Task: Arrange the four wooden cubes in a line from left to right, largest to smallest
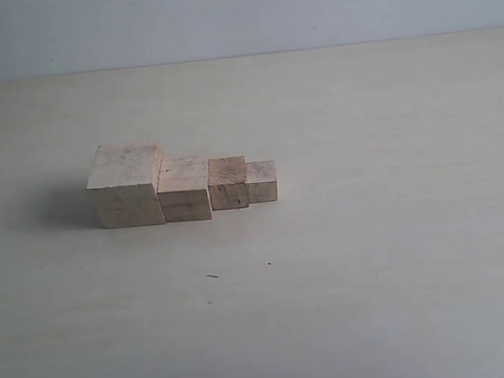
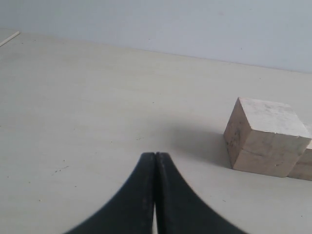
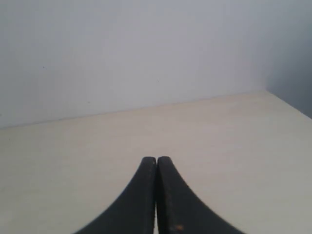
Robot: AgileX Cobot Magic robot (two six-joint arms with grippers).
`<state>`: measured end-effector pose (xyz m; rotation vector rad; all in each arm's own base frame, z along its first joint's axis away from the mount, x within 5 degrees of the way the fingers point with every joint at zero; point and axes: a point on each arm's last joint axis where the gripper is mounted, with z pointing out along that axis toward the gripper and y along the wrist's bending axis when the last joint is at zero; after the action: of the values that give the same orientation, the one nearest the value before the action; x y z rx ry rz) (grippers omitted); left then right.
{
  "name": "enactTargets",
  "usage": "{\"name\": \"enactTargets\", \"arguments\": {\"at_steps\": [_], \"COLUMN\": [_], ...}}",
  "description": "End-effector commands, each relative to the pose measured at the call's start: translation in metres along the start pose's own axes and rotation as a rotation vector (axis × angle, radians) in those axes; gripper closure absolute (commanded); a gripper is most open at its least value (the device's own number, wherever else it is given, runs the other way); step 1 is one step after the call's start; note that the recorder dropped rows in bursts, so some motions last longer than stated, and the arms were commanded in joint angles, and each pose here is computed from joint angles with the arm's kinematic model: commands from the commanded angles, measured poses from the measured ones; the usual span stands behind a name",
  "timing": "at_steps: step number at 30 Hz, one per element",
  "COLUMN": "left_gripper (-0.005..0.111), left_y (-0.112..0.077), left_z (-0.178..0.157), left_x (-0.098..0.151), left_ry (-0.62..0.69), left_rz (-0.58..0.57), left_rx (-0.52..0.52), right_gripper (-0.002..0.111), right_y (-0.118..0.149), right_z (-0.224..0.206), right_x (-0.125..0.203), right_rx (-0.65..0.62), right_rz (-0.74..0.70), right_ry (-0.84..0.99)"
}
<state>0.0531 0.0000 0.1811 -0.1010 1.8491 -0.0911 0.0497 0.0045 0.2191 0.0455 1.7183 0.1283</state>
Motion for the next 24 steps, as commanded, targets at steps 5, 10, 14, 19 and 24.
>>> {"name": "enactTargets", "arguments": {"at_steps": [5,10,14,19,24], "left_gripper": [0.107,0.107,0.107,0.107,0.107], "left_y": [0.0,0.0,0.0,0.0,0.0], "left_z": [0.0,0.0,0.0,0.0,0.0], "left_x": [0.0,0.0,0.0,0.0,0.0], "left_ry": [-0.01,-0.01,-0.01,-0.01,-0.01], "left_rz": [0.0,0.0,0.0,0.0,0.0], "left_rx": [0.009,0.009,0.009,0.009,0.009], "right_gripper": [0.108,0.108,0.108,0.108,0.108], "right_y": [-0.005,-0.005,-0.005,-0.005,-0.005], "right_z": [0.009,0.009,0.009,0.009,0.009], "right_x": [0.028,0.032,0.032,0.035,0.035], "right_rx": [0.021,0.022,0.021,0.021,0.02], "right_rz": [-0.003,-0.003,-0.027,-0.075,-0.07], "right_ry": [0.042,0.065,0.07,0.103,0.103]}}
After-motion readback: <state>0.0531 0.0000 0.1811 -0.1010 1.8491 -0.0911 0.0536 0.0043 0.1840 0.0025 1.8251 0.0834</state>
